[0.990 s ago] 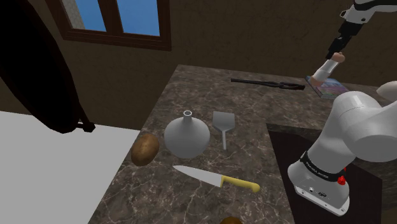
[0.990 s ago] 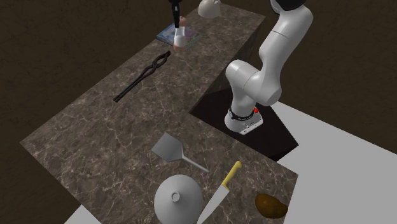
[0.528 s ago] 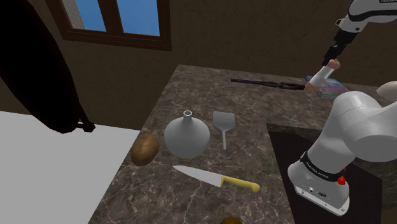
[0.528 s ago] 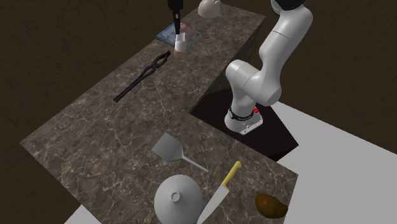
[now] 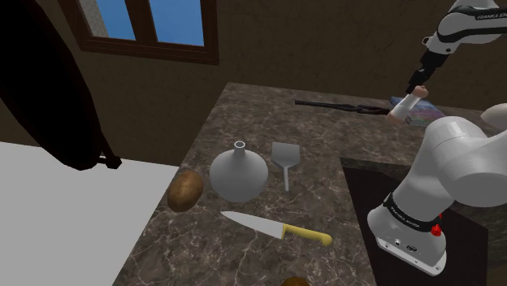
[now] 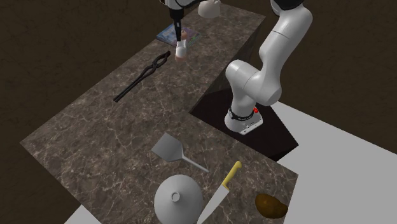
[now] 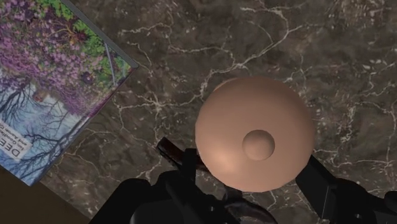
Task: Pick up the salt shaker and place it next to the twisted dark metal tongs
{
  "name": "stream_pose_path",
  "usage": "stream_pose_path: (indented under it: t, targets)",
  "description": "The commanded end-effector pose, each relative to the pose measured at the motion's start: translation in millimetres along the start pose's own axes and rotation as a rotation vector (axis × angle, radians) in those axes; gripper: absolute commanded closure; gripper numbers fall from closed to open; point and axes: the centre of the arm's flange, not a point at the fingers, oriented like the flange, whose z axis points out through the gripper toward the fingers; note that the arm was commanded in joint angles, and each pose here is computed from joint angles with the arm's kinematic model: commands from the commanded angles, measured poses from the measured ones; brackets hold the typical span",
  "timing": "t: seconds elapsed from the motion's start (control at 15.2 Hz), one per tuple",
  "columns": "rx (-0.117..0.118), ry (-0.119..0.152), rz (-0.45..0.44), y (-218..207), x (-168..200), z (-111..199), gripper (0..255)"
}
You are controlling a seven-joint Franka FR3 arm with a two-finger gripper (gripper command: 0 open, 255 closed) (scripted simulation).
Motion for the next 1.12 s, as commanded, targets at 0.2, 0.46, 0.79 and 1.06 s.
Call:
stream_pose_path:
  t: [0.2,0.46,0.79,1.06]
  targets:
    - [0.0,0.0,0.0,-0.1,-0.3,26.1,255]
    - [0.0,0.0,0.0,-0.2,-0.7,34.9,255]
    - [0.0,0.0,0.0,-0.2,-0.7,34.9,255]
    - [0.0,0.0,0.0,-0.2,-0.7,34.9,0]
